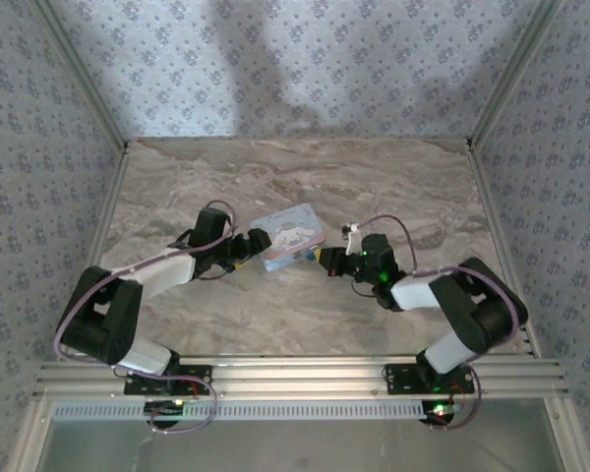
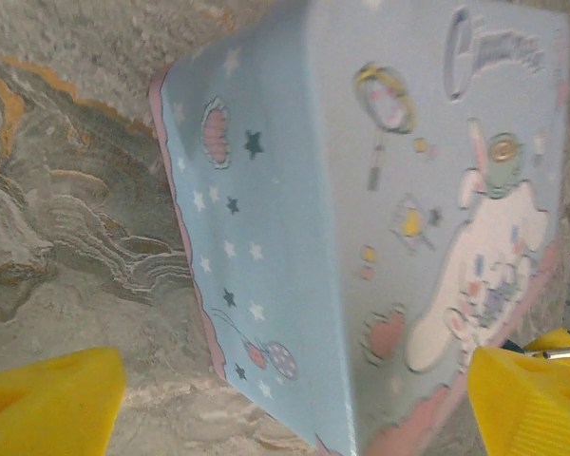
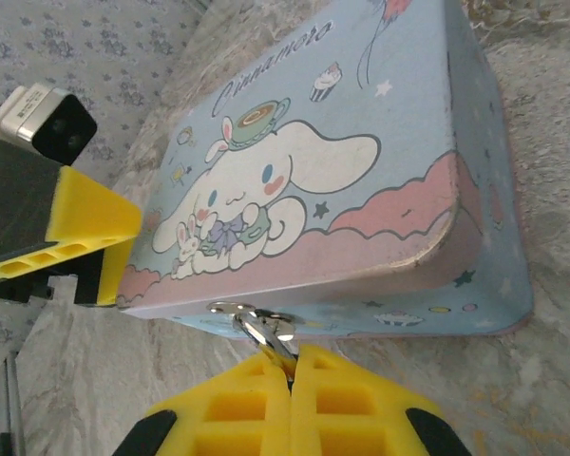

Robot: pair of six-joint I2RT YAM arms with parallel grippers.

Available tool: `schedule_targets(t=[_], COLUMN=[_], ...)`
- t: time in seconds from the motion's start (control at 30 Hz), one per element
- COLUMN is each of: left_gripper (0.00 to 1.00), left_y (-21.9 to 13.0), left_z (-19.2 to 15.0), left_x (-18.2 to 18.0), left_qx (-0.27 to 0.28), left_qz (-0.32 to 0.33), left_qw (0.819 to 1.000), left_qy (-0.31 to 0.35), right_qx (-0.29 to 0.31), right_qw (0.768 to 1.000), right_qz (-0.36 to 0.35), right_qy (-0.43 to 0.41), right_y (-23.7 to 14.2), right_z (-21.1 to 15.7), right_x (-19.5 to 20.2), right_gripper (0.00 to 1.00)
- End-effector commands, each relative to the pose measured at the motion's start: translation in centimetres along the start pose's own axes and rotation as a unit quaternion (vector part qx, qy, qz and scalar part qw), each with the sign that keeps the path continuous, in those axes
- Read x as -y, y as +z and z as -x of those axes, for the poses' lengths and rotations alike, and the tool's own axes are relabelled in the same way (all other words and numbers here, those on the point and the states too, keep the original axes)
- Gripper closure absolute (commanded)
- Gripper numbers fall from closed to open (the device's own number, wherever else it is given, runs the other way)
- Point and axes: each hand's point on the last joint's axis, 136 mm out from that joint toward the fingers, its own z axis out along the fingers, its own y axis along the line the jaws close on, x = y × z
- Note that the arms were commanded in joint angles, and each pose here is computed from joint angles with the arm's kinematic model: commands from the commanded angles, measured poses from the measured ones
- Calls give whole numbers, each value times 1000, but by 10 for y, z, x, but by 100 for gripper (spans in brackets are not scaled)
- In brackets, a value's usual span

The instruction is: Unlock a padlock with a key

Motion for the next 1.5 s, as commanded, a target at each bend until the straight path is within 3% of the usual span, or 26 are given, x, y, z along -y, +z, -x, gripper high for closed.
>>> schedule_targets(t=[0.0,0.23,0.4,0.57,0.83,1.47], left_gripper=[4,2,2,2,2,2], left_y=[-25,-80,-106,-114,-112,-106], left_z=[19,43,48,47,47,38], left_x=[16,19,4,-15,-17,-17], left_qx=[43,171,218,229,226,203], left_qz=[-3,11,43,70,68,55], left_qw=[998,982,969,966,967,974], left_qy=[34,81,104,99,95,85], right_qx=[-20,-72,-123,-196,-249,-294], right_qw=[999,994,988,975,958,943], right_qz=[-30,-65,-85,-102,-136,-143], right_qy=[-29,-58,-38,4,39,67], right_y=[-17,-61,-87,-109,-125,-94], right_z=[-4,-12,-30,-67,-107,-111], right_x=[0,-18,-22,-25,-11,21], right_gripper=[100,100,100,100,100,100])
